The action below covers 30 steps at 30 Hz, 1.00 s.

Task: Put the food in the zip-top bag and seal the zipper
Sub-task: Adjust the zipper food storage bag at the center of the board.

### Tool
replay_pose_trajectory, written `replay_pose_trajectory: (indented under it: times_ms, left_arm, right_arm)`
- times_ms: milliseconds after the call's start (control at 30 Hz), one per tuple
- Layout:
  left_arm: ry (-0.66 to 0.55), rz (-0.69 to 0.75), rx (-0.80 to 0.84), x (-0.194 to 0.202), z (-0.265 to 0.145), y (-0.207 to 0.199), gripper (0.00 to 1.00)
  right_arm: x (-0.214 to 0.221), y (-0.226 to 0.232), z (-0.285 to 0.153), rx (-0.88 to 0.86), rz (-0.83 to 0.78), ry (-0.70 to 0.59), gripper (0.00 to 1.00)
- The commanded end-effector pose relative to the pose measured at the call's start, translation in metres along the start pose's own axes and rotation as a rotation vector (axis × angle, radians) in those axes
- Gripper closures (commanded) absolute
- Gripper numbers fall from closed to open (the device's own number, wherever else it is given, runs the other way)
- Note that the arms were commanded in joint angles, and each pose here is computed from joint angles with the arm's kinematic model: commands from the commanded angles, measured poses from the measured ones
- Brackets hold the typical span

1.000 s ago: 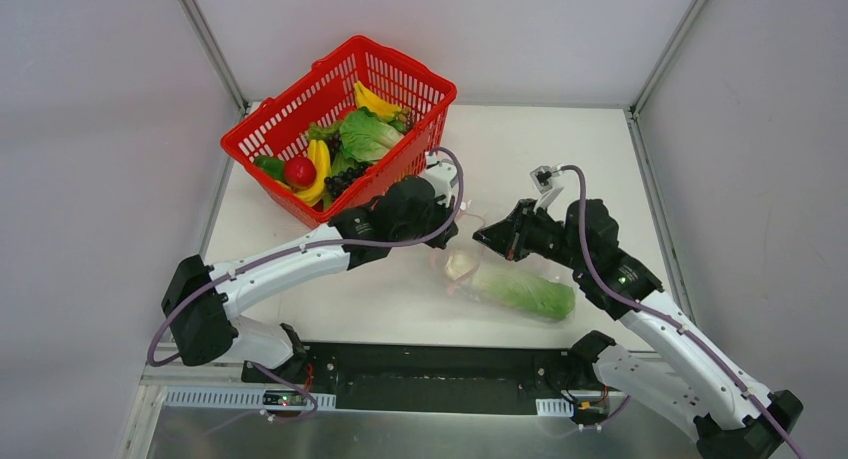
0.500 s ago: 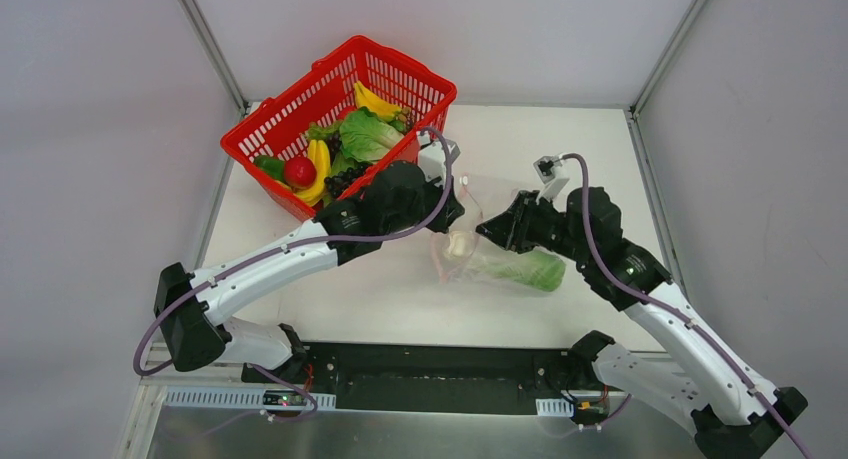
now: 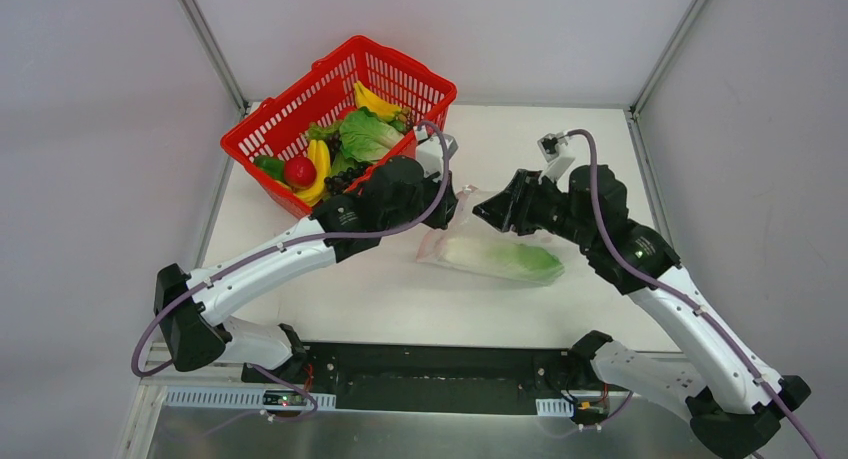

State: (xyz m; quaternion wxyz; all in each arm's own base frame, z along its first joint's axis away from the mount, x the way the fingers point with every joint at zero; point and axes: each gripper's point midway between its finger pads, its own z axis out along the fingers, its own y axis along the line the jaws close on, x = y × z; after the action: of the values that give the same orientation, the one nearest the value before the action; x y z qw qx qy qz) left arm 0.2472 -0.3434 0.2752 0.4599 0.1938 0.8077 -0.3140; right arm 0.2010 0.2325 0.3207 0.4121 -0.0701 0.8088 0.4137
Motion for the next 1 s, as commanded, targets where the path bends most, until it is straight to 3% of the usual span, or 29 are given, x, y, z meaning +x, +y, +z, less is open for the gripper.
replay_pose_trajectory:
  times_ms: [0,267,500,700,800,967]
  left_arm:
    - [-0.074,-0.041,0.014,-0.031,-0.008,-0.008,1.00]
    - [-0.046,-0.058,0.011,-0.023,-0.006,-0.007,1.00]
    - [-0.054,-0.191,0.010,-0.014,-0.012,-0.006,1.00]
    - [-0.051,-0.359,-0.058,0.001,-0.021,0.005,1.00]
    - [-0.105,-0.440,-0.106,-0.001,-0.029,0.017,1.00]
    - [-0.156,-0.495,-0.191,-0.005,-0.040,0.035,1.00]
  right_arm:
    - [0.004,-0.003,0.003,0.053,0.014,0.023,0.54]
    - [-0.009,-0.005,0.003,0.099,-0.017,-0.057,0.49]
    - [-0.012,-0.028,0.021,0.236,-0.067,-0.011,0.40]
    - [-0.019,-0.026,0.048,0.199,-0.138,0.053,0.35]
    - [-0.023,-0.030,0.060,0.194,-0.148,0.098,0.35]
    - [-0.017,-0.004,0.048,0.074,-0.119,0.148,0.33]
